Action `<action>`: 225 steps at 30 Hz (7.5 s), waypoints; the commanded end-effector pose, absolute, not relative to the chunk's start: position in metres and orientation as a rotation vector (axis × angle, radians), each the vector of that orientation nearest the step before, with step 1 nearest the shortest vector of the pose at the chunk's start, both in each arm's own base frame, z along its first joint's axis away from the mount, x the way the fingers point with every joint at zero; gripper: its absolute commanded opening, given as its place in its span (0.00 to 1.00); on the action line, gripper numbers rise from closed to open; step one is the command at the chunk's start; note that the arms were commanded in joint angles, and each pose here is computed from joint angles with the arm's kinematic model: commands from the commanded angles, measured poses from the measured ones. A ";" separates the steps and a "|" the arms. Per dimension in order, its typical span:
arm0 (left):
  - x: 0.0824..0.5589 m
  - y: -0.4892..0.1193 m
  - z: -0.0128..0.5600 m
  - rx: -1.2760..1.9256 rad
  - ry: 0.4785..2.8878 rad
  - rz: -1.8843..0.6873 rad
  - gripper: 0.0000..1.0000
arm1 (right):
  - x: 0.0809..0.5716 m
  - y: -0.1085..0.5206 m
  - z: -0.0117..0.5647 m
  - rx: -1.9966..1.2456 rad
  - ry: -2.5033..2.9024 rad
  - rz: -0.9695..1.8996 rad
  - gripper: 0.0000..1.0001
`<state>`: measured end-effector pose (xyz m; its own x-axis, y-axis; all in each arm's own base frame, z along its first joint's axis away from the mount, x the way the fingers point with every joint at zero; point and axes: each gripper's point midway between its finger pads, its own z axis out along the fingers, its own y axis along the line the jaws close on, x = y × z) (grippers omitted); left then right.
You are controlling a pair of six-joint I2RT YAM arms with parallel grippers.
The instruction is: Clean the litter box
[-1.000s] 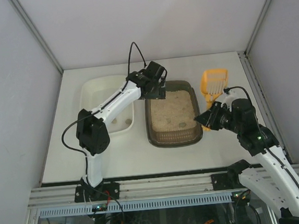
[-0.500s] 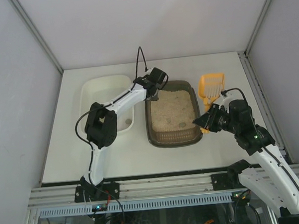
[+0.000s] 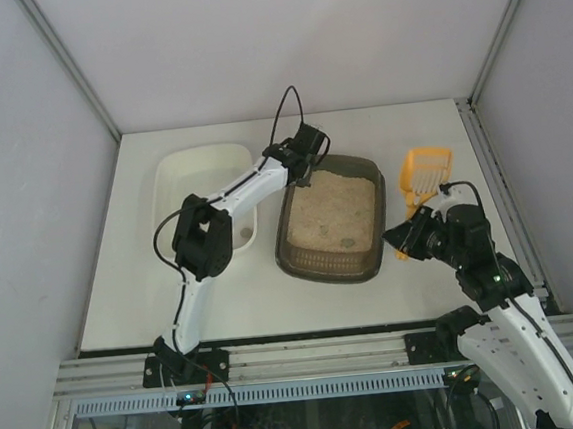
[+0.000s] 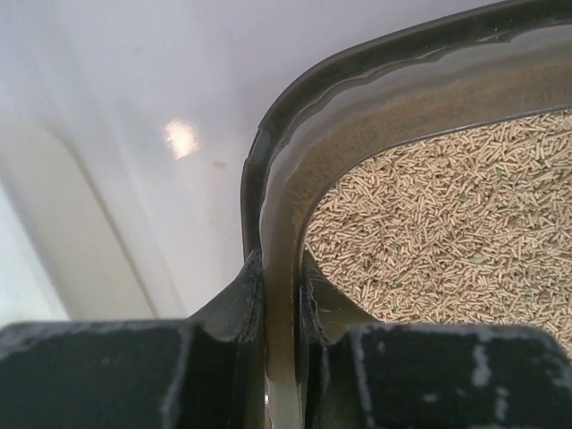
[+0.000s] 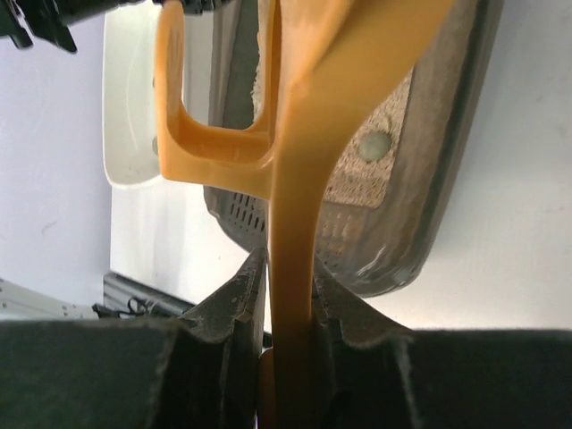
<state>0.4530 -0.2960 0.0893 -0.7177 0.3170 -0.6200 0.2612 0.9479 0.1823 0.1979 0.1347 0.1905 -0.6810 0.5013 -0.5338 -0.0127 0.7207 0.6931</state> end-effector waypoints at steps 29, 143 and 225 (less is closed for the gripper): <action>0.352 -0.522 0.136 2.181 0.874 -0.260 0.00 | 0.124 0.035 0.219 0.743 1.921 0.553 0.00; 0.345 -0.244 0.140 -0.492 2.650 -0.677 1.00 | 0.195 0.206 0.102 -0.421 3.262 0.424 0.00; 0.281 -0.032 0.224 -0.159 2.102 -0.072 1.00 | 0.181 0.235 0.130 -0.145 2.093 1.510 0.00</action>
<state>0.2779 -0.0438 0.2097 -0.5842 -0.1545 -0.7968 -0.0676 0.9876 -0.1419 0.1748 0.2290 0.1295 -0.8780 0.2213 -0.4245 -0.3306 0.3611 0.8720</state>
